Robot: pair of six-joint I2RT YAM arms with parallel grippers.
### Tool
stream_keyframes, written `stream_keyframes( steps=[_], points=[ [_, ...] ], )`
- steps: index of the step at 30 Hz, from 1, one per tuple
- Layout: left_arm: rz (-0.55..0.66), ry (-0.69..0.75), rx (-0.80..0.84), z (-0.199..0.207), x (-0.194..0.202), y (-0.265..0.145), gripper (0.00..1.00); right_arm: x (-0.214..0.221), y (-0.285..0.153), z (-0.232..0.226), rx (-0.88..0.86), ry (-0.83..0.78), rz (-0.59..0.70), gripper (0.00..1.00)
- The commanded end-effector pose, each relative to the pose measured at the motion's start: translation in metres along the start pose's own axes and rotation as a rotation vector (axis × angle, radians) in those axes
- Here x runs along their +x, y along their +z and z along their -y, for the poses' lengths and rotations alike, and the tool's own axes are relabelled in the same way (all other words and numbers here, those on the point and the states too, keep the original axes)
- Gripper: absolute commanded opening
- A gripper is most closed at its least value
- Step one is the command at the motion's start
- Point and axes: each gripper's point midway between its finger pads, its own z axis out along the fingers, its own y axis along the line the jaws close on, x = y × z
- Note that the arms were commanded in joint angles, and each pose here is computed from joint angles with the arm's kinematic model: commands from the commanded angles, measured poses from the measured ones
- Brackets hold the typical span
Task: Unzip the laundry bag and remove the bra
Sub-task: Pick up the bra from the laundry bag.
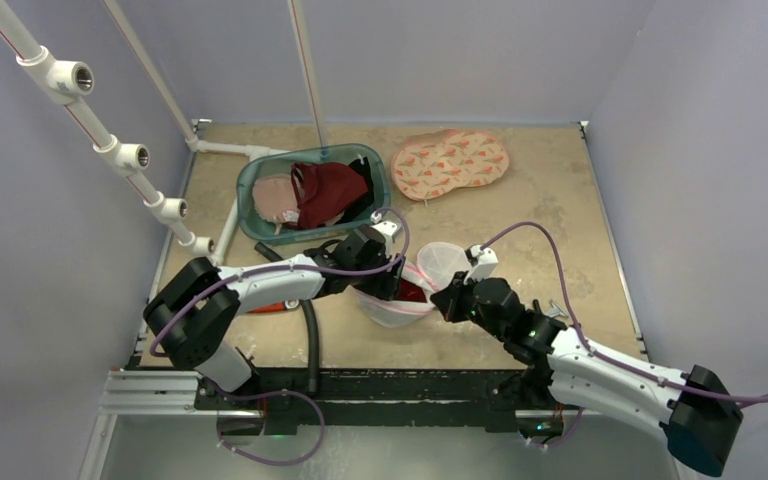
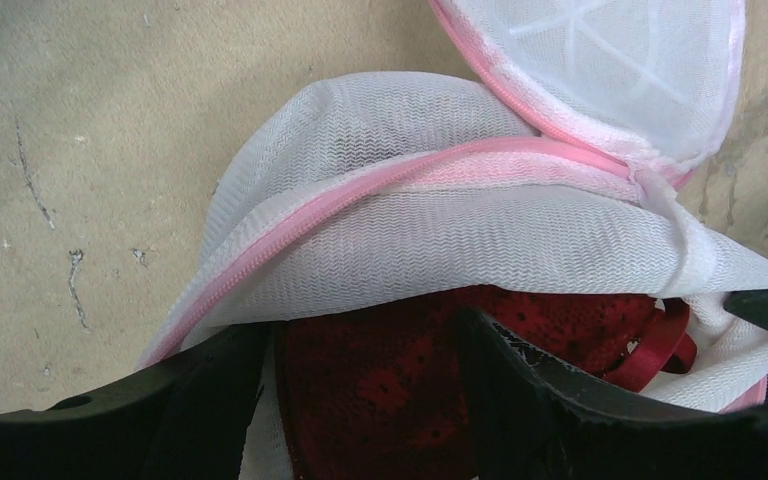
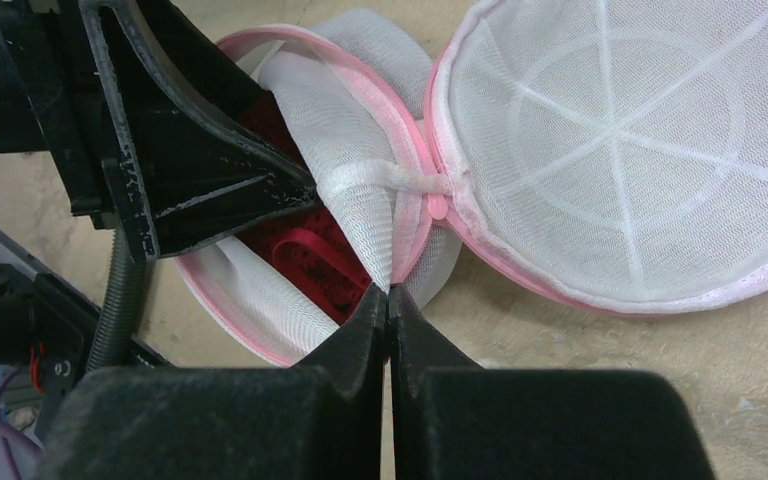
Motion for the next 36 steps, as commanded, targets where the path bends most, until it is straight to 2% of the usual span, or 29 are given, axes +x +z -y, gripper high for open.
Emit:
stream_keyframes(
  steps=[1, 9, 13, 17, 18, 19, 23, 25, 29, 36],
  points=[
    [0.033, -0.015, 0.035, 0.005, -0.006, -0.002, 0.65, -0.006, 0.0, -0.006, -0.029, -0.006, 0.023, 0.0],
    [0.105, -0.018, 0.177, 0.027, -0.013, -0.012, 0.5, -0.006, 0.0, -0.005, -0.021, -0.002, 0.025, 0.0],
    [0.096, -0.011, 0.196, 0.03, -0.01, -0.01, 0.25, -0.006, 0.0, -0.005, -0.018, 0.007, 0.026, 0.0],
    [0.134, 0.009, 0.23, 0.036, -0.018, -0.019, 0.1, -0.008, -0.002, -0.006, -0.021, 0.018, 0.032, 0.0],
    [0.145, 0.017, 0.243, 0.038, -0.02, -0.022, 0.02, -0.01, -0.003, -0.007, -0.023, 0.025, 0.038, 0.0],
    [0.157, 0.022, 0.253, 0.041, -0.023, -0.025, 0.0, -0.012, -0.005, -0.008, -0.026, 0.029, 0.045, 0.06],
    [0.219, 0.037, 0.286, 0.046, -0.032, -0.039, 0.0, -0.03, -0.015, -0.014, -0.026, 0.035, 0.09, 0.5],
    [0.256, 0.047, 0.298, 0.048, -0.037, -0.048, 0.0, -0.042, -0.021, -0.017, -0.022, 0.034, 0.12, 0.63],
    [0.328, 0.096, 0.341, 0.06, -0.043, -0.065, 0.0, -0.056, -0.027, -0.018, -0.013, 0.024, 0.166, 0.72],
    [0.346, 0.154, 0.339, 0.067, -0.039, -0.069, 0.0, -0.06, -0.025, -0.013, 0.03, 0.062, 0.179, 0.7]
  ],
)
